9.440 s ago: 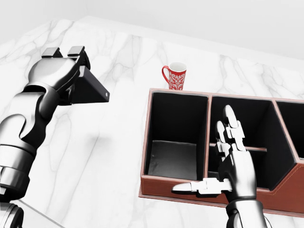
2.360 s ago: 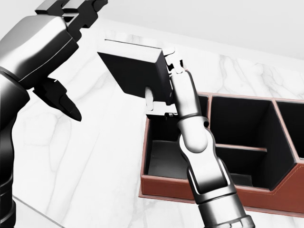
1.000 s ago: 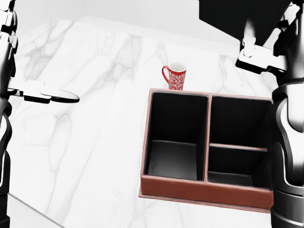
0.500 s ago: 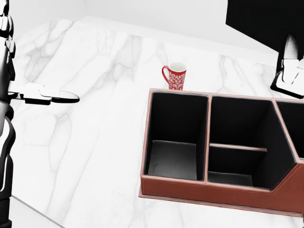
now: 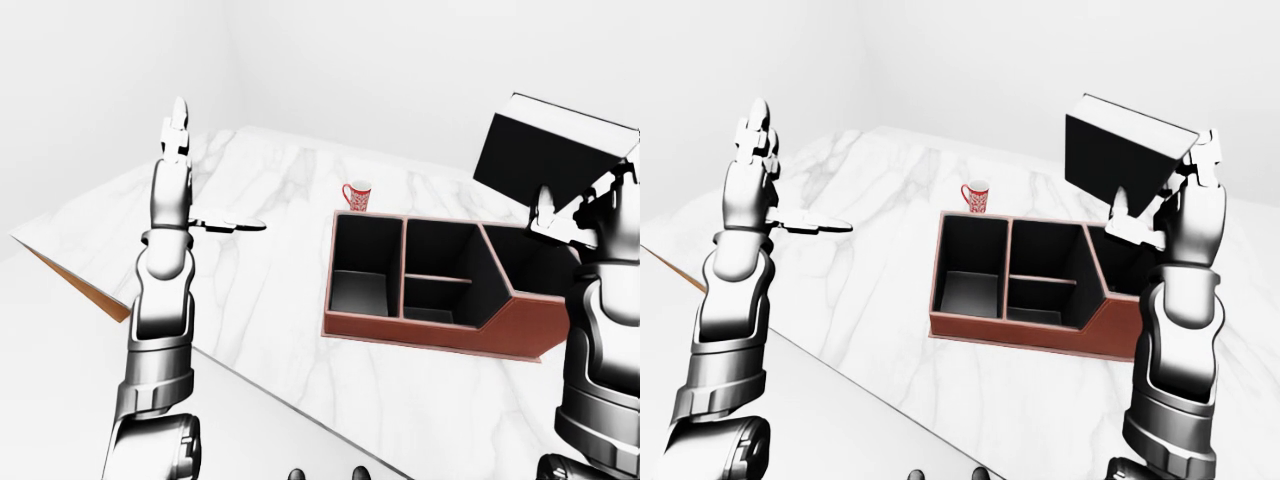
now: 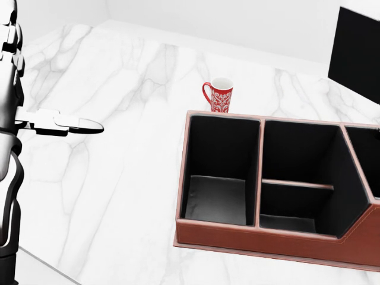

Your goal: Pick up the book and place it in the right compartment of the caddy.

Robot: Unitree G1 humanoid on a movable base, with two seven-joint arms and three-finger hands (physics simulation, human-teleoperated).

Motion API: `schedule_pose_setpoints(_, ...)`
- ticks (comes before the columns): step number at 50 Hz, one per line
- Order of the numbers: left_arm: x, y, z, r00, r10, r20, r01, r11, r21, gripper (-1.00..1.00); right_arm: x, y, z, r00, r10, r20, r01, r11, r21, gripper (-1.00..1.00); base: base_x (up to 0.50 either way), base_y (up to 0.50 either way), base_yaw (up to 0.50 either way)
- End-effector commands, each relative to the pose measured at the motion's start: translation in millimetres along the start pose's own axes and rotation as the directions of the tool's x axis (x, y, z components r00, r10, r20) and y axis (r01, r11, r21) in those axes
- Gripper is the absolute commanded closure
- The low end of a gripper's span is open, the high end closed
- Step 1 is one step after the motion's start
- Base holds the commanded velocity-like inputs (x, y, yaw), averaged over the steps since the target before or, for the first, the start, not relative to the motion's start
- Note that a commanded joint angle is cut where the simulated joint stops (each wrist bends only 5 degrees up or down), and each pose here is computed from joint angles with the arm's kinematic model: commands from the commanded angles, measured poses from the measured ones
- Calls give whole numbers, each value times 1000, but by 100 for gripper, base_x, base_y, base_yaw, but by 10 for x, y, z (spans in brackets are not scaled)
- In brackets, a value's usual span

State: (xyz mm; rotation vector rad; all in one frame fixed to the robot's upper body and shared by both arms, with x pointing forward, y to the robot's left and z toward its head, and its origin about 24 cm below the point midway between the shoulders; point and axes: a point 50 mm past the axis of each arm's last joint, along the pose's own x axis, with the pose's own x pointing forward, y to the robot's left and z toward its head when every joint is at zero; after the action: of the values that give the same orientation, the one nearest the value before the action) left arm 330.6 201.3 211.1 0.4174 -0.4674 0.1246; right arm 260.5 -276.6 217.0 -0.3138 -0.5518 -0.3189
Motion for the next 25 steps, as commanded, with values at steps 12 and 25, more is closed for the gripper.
schedule_pose_setpoints(12,-17,6,3,1000,9,9,-9,1000,-15,-100,14,-408,-402,974,-134,-180,129,991,-42,100,0,0,0)
schedule_pose_setpoints(25,-25,-6,0,1000,7,8,-7,1000,-12,-100,-10,-588,-425,965,-171,-199,159,985,-74,100,0,0,0)
